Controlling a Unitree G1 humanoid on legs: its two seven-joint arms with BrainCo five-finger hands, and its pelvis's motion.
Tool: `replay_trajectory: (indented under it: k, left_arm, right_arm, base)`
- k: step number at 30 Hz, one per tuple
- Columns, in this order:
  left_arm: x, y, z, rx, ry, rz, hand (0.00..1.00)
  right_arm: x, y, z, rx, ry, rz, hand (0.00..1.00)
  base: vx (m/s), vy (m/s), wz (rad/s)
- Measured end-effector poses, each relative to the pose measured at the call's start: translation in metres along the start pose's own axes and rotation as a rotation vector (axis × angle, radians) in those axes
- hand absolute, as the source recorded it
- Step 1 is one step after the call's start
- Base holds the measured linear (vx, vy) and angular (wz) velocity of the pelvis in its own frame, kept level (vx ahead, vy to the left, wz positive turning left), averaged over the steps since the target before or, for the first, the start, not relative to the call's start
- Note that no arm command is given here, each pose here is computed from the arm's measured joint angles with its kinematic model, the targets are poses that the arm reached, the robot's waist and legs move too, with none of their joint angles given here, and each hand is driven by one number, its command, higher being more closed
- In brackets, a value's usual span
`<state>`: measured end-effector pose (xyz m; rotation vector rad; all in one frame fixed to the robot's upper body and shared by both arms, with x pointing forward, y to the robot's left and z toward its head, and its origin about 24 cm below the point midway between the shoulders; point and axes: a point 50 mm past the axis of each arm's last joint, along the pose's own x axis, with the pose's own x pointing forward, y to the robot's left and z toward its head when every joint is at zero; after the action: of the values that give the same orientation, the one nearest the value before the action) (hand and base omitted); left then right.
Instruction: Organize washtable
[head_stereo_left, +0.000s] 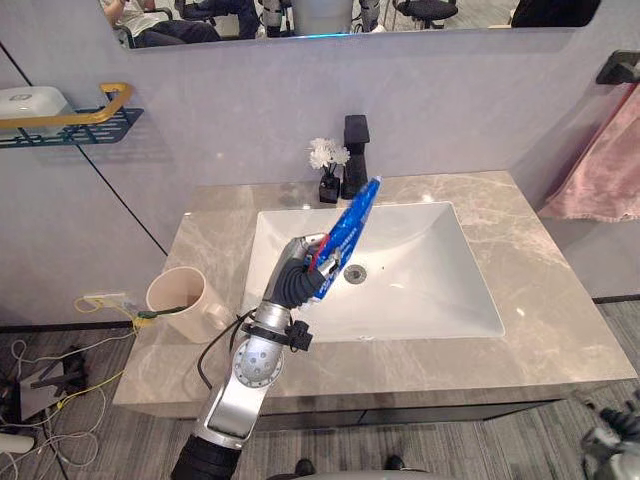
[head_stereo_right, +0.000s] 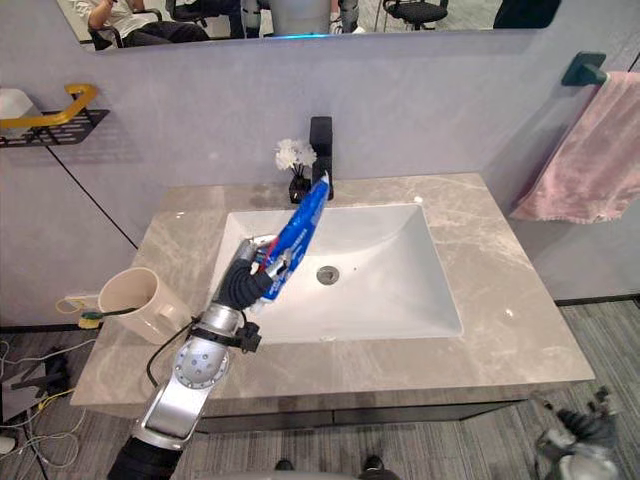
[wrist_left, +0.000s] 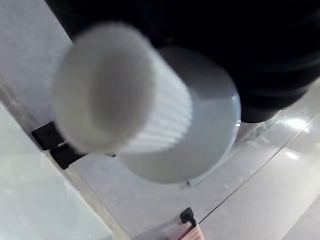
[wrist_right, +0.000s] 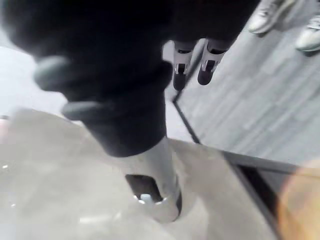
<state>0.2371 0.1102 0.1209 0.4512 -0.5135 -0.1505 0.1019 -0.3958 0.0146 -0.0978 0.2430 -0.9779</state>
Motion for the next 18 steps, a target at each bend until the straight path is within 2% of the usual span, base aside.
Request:
replay_trajectory:
  k: [5,9,12,18]
  left_arm:
    - [0.001,0.003,0.0,0.005,0.001,0.006,1.0]
    - [0.002,0.003,0.0,0.009,-0.004,-0.004,1.0]
    - [0.002,0.006,-0.001,0.018,-0.002,0.003,1.0]
    - [0.005,0.011,0.01,0.016,-0.052,0.017,1.0]
  right_arm:
    - [-0.004,-0.025,0.077,0.036,-0.327,-0.071,0.0]
    - [-0.013,-0.021,0.113,0.058,-0.509,-0.046,0.0]
    - [-0.018,-0.001,0.132,0.103,-0.612,0.031,0.0]
    - [-0.034,0.073,0.173,0.257,-0.785,0.407,0.0]
  base:
    - [0.0,0.001,-0.02]
    - [0.0,-0.008,-0.08]
    - [-0.01,0.013,-0.17]
    - [0.01,0.018,-0.08]
